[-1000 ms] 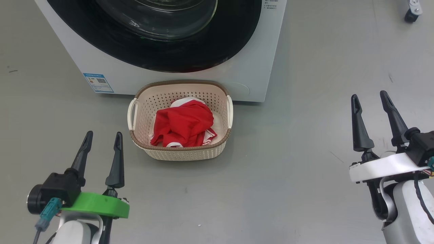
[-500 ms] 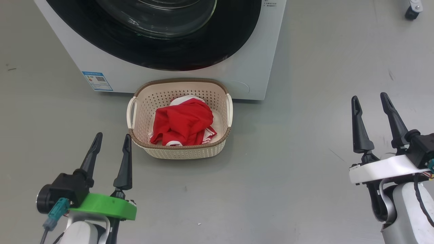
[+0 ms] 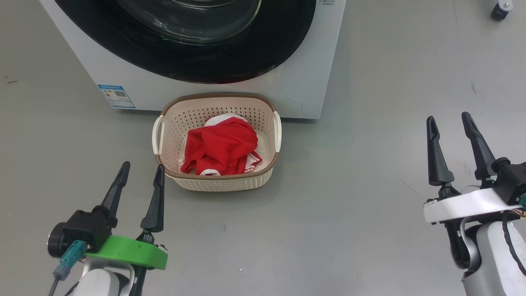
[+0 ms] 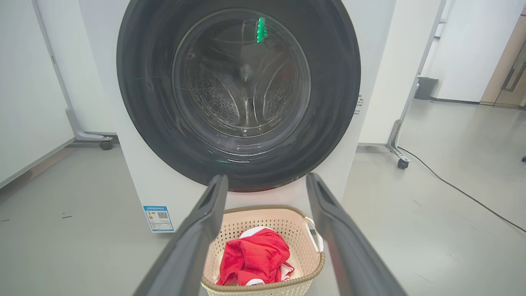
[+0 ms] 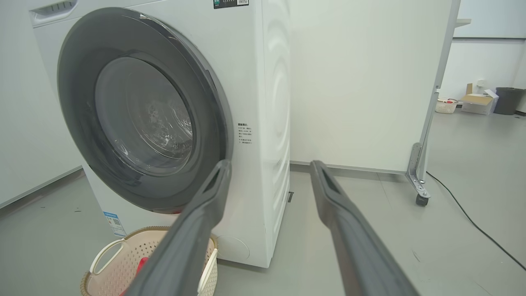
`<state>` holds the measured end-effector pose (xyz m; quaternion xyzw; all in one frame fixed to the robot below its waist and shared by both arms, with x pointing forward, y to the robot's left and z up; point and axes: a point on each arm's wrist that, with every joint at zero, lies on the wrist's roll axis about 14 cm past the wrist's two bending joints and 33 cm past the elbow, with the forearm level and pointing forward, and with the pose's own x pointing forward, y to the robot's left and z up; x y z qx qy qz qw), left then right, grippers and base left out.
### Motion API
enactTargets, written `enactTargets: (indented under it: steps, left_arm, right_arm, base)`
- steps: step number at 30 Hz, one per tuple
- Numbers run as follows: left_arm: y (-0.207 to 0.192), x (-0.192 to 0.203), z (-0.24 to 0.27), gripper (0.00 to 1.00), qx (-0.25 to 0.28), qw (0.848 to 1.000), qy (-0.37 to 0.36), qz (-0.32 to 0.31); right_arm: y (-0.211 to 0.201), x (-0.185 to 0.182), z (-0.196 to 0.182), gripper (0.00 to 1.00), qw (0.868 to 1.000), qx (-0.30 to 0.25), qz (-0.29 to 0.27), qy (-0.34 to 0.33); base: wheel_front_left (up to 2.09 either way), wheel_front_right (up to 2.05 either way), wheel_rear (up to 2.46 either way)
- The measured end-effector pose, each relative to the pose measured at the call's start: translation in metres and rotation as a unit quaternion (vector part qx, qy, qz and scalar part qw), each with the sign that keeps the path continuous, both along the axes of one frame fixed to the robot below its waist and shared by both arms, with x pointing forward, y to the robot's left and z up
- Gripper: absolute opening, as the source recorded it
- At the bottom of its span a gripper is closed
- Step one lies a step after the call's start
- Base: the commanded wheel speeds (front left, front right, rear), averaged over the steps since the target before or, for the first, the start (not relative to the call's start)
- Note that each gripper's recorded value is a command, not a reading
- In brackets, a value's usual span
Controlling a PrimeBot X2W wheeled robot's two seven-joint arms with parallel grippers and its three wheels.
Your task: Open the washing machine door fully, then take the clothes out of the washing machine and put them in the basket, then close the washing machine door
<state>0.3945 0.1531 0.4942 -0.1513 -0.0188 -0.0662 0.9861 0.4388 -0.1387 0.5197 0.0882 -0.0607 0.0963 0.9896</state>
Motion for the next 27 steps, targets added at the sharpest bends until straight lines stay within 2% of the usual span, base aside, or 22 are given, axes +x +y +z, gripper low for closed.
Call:
enactTargets:
  steps: [21,22,27]
  left_arm:
    - [0.007,0.001,0.004,1.0,-0.008,1.0,-0.005,0.01]
    - [0.006,0.0,0.001,0.0,-0.009,1.0,-0.001,0.01]
    - [0.0,-0.006,-0.015,0.0,-0.018,0.999,0.025,0.008]
  right_arm:
    - [0.0,-0.001,0.002,1.0,1.0,0.003,-0.003,-0.003]
    - [0.0,-0.001,-0.001,0.0,1.0,0.004,-0.004,0.001]
    - [0.003,-0.01,-0.025,0.0,0.999,0.011,-0.006,0.04]
  base:
    - [0.0,0.0,0.0]
    - [0.0,0.0,0.0]
    - [0.0,0.0,0.0]
